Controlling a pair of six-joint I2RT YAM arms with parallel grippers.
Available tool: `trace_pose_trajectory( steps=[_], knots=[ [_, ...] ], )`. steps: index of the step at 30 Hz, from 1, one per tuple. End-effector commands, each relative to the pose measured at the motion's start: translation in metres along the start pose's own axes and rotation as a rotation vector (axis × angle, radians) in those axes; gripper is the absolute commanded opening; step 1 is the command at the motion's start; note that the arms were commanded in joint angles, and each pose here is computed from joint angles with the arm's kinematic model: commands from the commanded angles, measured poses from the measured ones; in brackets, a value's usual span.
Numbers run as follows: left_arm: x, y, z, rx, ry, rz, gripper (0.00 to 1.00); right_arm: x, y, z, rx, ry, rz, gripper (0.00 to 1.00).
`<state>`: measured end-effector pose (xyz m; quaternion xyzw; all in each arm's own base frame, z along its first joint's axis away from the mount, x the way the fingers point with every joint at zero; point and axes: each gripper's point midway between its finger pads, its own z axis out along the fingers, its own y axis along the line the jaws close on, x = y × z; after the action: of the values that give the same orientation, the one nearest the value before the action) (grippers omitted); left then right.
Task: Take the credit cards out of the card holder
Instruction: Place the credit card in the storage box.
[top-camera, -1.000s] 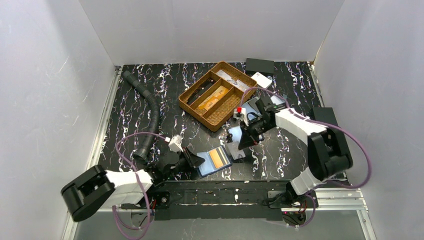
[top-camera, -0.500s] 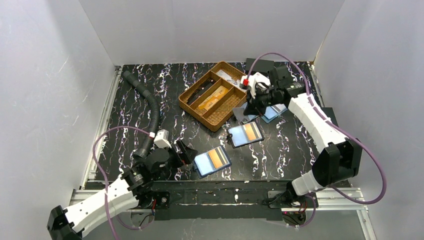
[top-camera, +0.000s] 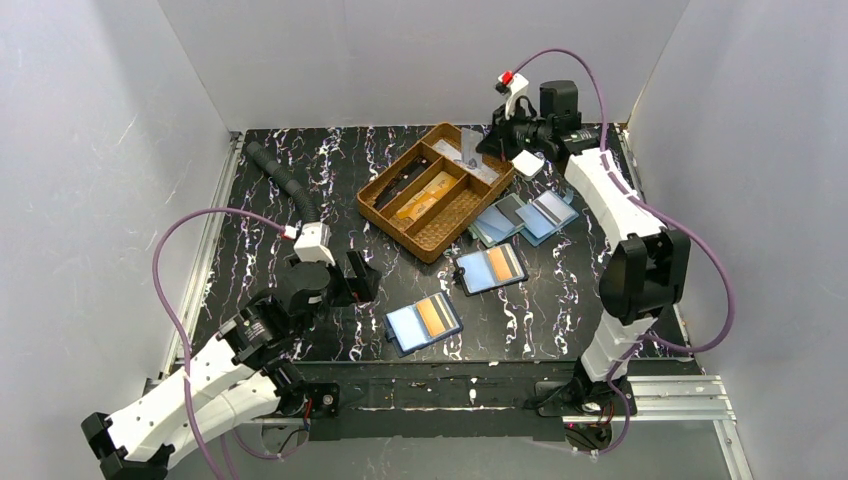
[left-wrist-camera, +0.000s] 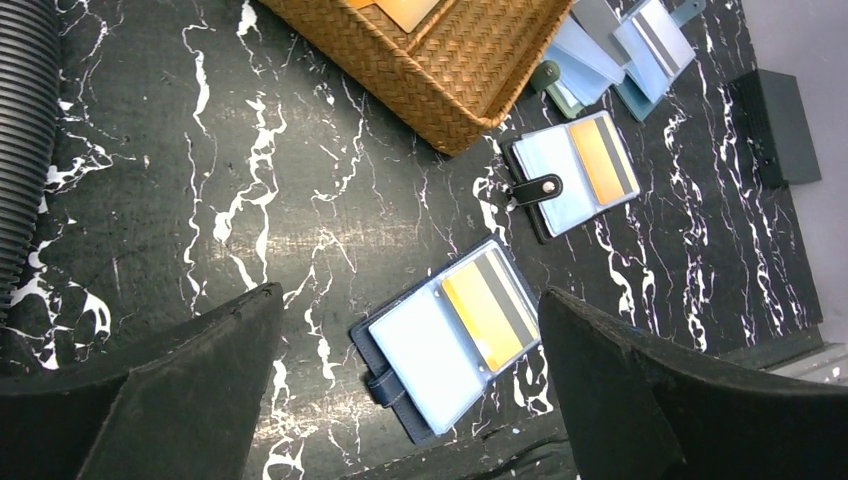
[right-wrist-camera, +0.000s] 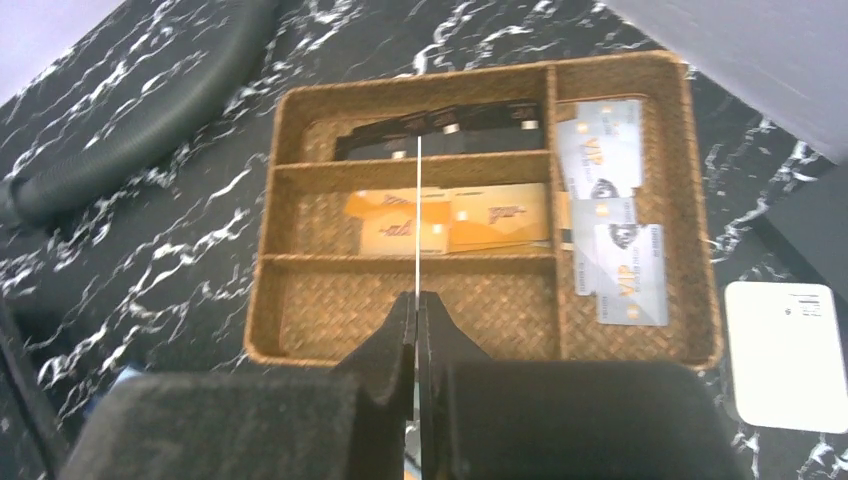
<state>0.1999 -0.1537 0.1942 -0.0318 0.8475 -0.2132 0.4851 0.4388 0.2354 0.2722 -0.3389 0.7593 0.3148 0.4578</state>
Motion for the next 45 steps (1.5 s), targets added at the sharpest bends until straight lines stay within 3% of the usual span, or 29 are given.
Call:
trace_pose_trajectory(
  steps=[1, 5, 11, 23, 38, 40, 43, 45],
  knots=[
    [-0.003, 0.011, 0.002, -0.066, -0.006, -0.018, 0.98, -0.035, -0.054, 0.005, 0.145, -0.11, 0.018, 0.01],
    [-0.001, 0.014, 0.004, -0.089, 0.024, 0.01, 0.98, -0.013, -0.091, 0.009, 0.21, 0.041, -0.182, 0.01],
    [0.003, 0.023, 0.001, -0.127, 0.034, 0.014, 0.98, 0.016, -0.12, 0.026, 0.159, 0.222, -0.244, 0.01],
    [0.02, 0.026, -0.004, -0.105, 0.047, -0.113, 0.98, 0.049, -0.132, 0.052, 0.109, 0.269, -0.237, 0.01],
    [0.022, 0.023, -0.007, -0.093, 0.071, -0.136, 0.98, 0.093, -0.13, 0.077, 0.04, 0.356, -0.225, 0.01],
    [0.023, 0.022, -0.007, -0.086, 0.07, -0.145, 0.98, 0.094, -0.133, 0.08, 0.055, 0.365, -0.245, 0.06],
    [0.023, 0.021, -0.008, -0.08, 0.071, -0.155, 0.98, 0.083, -0.15, 0.085, 0.147, 0.357, -0.293, 0.34],
    [0.022, 0.02, -0.009, -0.073, 0.072, -0.159, 0.98, 0.064, -0.167, 0.084, 0.254, 0.329, -0.317, 0.39]
  ],
)
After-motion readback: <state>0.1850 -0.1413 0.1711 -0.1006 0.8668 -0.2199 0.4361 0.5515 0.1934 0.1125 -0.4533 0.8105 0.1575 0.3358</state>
